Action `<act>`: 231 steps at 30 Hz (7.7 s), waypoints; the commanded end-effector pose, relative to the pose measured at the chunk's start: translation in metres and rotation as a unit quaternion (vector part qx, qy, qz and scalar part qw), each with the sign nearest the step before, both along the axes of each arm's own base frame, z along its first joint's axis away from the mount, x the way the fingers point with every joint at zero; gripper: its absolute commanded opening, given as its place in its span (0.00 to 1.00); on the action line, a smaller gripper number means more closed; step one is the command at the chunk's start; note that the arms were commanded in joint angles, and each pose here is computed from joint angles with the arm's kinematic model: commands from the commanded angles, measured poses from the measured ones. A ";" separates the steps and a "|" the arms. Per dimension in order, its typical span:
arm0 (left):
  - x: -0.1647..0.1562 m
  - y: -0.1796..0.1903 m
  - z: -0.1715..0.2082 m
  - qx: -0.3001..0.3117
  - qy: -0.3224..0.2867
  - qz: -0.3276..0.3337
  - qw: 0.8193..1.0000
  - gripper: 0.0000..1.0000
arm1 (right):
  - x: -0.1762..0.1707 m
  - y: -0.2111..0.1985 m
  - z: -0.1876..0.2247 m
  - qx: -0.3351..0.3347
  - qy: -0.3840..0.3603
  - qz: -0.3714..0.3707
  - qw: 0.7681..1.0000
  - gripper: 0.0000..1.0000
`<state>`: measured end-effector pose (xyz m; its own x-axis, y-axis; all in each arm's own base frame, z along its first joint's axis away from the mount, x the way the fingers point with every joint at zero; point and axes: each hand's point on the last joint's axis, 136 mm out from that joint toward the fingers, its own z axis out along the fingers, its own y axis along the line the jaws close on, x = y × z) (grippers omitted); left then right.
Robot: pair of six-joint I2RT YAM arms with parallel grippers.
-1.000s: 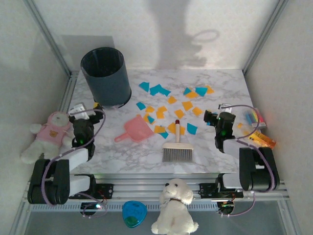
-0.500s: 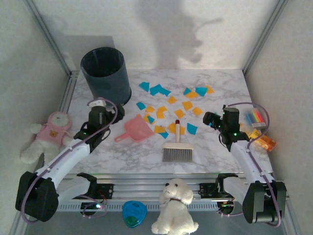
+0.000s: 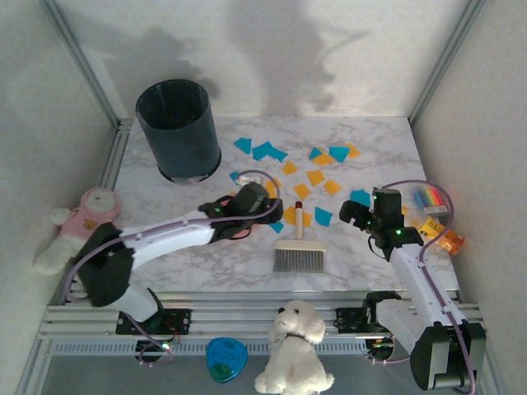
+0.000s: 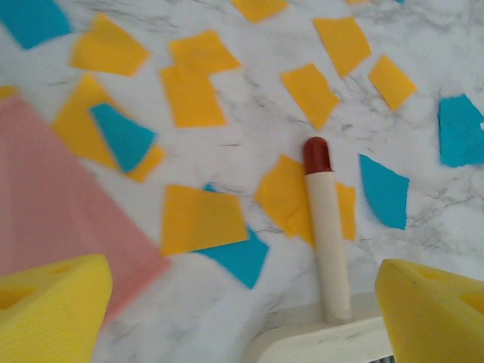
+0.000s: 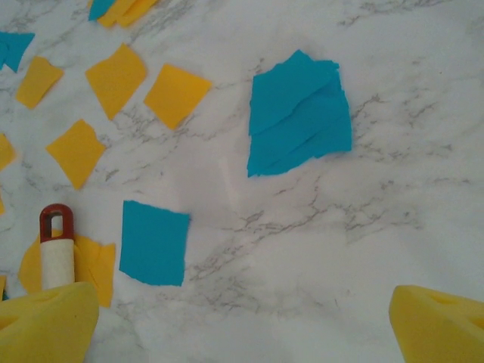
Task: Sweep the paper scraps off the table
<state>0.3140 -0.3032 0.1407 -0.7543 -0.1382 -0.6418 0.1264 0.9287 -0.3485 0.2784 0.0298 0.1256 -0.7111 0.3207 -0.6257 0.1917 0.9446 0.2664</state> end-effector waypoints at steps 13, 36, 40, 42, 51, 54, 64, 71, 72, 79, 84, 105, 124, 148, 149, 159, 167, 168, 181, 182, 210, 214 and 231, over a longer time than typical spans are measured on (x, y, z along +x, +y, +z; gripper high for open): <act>-0.003 -0.092 -0.067 0.147 0.050 -0.042 0.987 0.71 | -0.005 -0.009 0.005 -0.022 0.007 -0.017 1.000 0.99; -0.015 -0.105 -0.120 0.187 0.104 -0.072 0.974 0.42 | -0.007 -0.013 0.000 -0.030 0.019 -0.027 0.999 0.99; -0.017 -0.106 -0.125 0.189 0.108 -0.075 0.973 0.41 | -0.007 -0.014 -0.001 -0.032 0.021 -0.029 0.999 0.99; -0.017 -0.106 -0.127 0.190 0.110 -0.076 0.973 0.40 | -0.007 -0.015 -0.002 -0.033 0.023 -0.030 0.999 0.99; -0.019 -0.102 -0.135 0.198 0.114 -0.068 0.971 0.32 | -0.008 -0.016 -0.003 -0.036 0.027 -0.032 0.998 0.99; -0.017 -0.101 -0.128 0.197 0.104 -0.064 0.973 0.29 | -0.007 -0.016 -0.002 -0.036 0.027 -0.032 0.998 0.99; -0.001 -0.099 -0.081 0.197 0.038 -0.056 0.978 0.18 | -0.007 -0.014 -0.002 -0.031 0.030 -0.033 0.999 0.99; 0.013 -0.092 -0.030 0.227 -0.062 -0.095 0.967 0.16 | -0.001 0.001 0.003 0.012 0.035 -0.011 0.999 0.99; 0.015 -0.092 -0.023 0.228 -0.076 -0.108 0.965 0.16 | 0.000 0.003 0.005 0.019 0.034 -0.008 0.999 0.99; 0.024 -0.092 -0.002 0.202 -0.127 -0.198 0.951 0.15 | 0.012 0.026 0.025 0.086 0.027 0.039 0.995 0.99; 0.030 -0.084 0.018 0.121 -0.157 -0.260 0.945 0.17 | 0.018 0.045 0.043 0.133 0.002 0.083 0.988 0.99; -0.003 -0.086 0.063 0.052 -0.254 -0.384 0.886 0.20 | 0.026 0.128 0.109 0.323 -0.095 0.243 0.910 0.81; -0.012 -0.094 0.075 0.037 -0.268 -0.395 0.878 0.21 | 0.034 0.171 0.097 0.328 -0.065 0.275 0.901 0.53; -0.016 -0.096 0.068 0.038 -0.264 -0.404 0.875 0.21 | 0.031 0.200 0.080 0.345 -0.041 0.295 0.890 0.41; -0.016 -0.095 0.068 0.039 -0.264 -0.403 0.875 0.21 | 0.031 0.201 0.078 0.343 -0.039 0.294 0.891 0.40; -0.020 -0.091 0.074 0.036 -0.264 -0.402 0.876 0.41 | 0.039 0.185 0.076 0.309 -0.052 0.245 0.917 0.17; -0.020 -0.059 0.095 0.052 -0.279 -0.347 0.894 0.52 | 0.046 0.159 0.088 0.248 -0.081 0.196 0.945 0.00; -0.018 -0.050 0.098 0.059 -0.283 -0.331 0.898 0.51 | 0.047 0.157 0.088 0.242 -0.079 0.191 0.948 0.00; 0.004 0.095 0.113 0.133 -0.225 -0.107 0.959 0.64 | 0.039 0.135 0.105 0.180 -0.097 0.182 0.962 0.00; 0.002 0.102 0.113 0.136 -0.219 -0.101 0.961 0.67 | 0.037 0.133 0.106 0.173 -0.099 0.180 0.963 0.00; -0.034 0.176 -0.030 0.332 0.086 -0.211 0.915 0.78 | 0.025 0.104 0.110 0.135 -0.102 0.158 0.973 0.00; -0.033 0.182 -0.045 0.341 0.114 -0.214 0.908 0.78 | 0.025 0.101 0.110 0.131 -0.100 0.156 0.974 0.00; -0.036 0.192 -0.087 0.347 0.197 -0.220 0.890 0.69 | 0.023 0.091 0.101 0.120 -0.089 0.139 0.979 0.00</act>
